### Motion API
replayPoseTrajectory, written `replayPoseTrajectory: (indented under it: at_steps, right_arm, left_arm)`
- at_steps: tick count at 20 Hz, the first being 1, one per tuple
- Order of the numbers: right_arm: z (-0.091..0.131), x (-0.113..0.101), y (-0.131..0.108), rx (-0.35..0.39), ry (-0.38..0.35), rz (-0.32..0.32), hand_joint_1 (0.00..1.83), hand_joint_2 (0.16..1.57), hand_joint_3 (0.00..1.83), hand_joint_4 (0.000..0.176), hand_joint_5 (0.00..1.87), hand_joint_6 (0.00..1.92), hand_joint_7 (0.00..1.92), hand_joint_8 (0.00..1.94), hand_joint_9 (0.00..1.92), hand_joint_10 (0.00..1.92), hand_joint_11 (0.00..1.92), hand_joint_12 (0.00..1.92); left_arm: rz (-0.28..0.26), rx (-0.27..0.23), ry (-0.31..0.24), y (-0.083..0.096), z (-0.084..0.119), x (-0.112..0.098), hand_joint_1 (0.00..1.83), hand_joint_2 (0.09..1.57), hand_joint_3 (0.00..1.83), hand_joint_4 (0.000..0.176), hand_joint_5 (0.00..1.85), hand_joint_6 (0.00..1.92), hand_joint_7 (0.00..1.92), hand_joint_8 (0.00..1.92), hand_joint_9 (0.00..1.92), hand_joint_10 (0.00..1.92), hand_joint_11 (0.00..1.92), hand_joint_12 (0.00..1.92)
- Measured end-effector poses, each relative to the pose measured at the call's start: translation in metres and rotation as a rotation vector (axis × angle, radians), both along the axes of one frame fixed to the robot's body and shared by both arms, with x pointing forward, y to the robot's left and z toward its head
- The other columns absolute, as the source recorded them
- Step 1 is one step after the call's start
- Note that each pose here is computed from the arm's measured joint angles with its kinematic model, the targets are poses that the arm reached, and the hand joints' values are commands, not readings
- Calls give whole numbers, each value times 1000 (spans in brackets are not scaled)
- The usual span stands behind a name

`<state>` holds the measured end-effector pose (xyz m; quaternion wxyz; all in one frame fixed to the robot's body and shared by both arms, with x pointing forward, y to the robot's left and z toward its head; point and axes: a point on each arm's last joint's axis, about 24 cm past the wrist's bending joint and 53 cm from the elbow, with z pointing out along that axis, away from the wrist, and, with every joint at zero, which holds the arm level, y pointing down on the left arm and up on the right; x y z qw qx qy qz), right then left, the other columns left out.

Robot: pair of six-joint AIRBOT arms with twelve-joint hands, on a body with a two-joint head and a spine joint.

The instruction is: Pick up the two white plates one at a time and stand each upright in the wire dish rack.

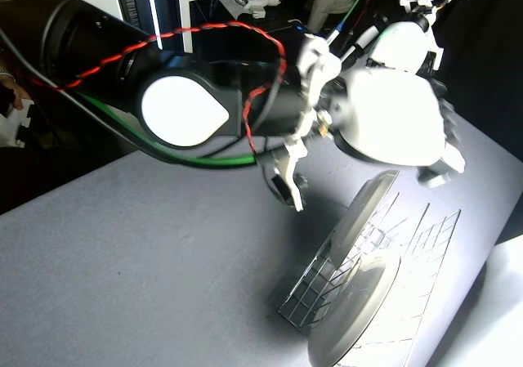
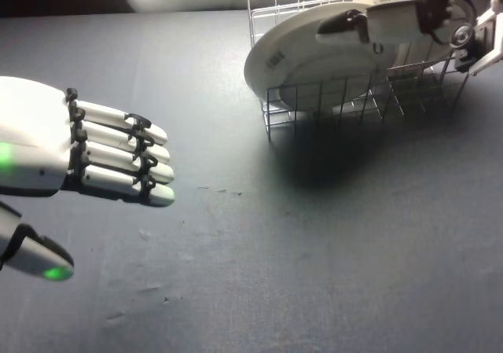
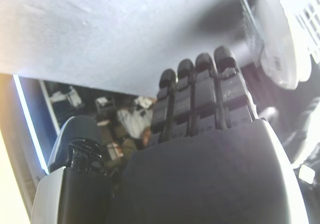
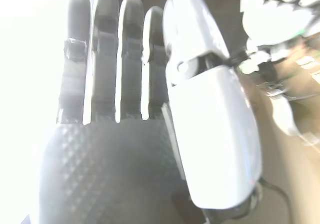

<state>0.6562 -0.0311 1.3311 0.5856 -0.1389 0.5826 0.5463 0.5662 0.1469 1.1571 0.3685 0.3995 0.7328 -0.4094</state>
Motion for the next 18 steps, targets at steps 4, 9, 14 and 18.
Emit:
replayPoseTrajectory:
  at_steps: [4, 9, 14, 18]
  right_arm:
    - [-6, -42, 17, -95, -169, 121, 1073, 1044, 0, 0, 335, 0, 219, 1, 206, 2, 0, 656]
    - [-6, -68, 20, -125, -247, 176, 1176, 1027, 0, 0, 280, 3, 154, 4, 138, 8, 0, 423]
    - [-5, -79, 15, -138, -255, 178, 1170, 1006, 0, 0, 236, 1, 131, 1, 78, 2, 0, 360]
    - [-15, -81, 12, -179, -275, 168, 1360, 986, 0, 0, 185, 1, 102, 1, 141, 17, 0, 481]
  left_arm:
    - [-50, -19, 12, -12, 4, -20, 0, 1272, 1, 0, 129, 2, 118, 3, 93, 4, 0, 211]
    - [-72, 10, -59, -6, 15, -24, 0, 1274, 0, 0, 148, 2, 134, 3, 106, 2, 0, 249]
    - [-79, 14, -58, 0, 16, -24, 0, 1264, 1, 0, 158, 11, 154, 9, 123, 9, 0, 267]
    - [-78, 5, -65, 2, 23, -25, 0, 1268, 2, 0, 152, 2, 143, 2, 113, 2, 0, 249]
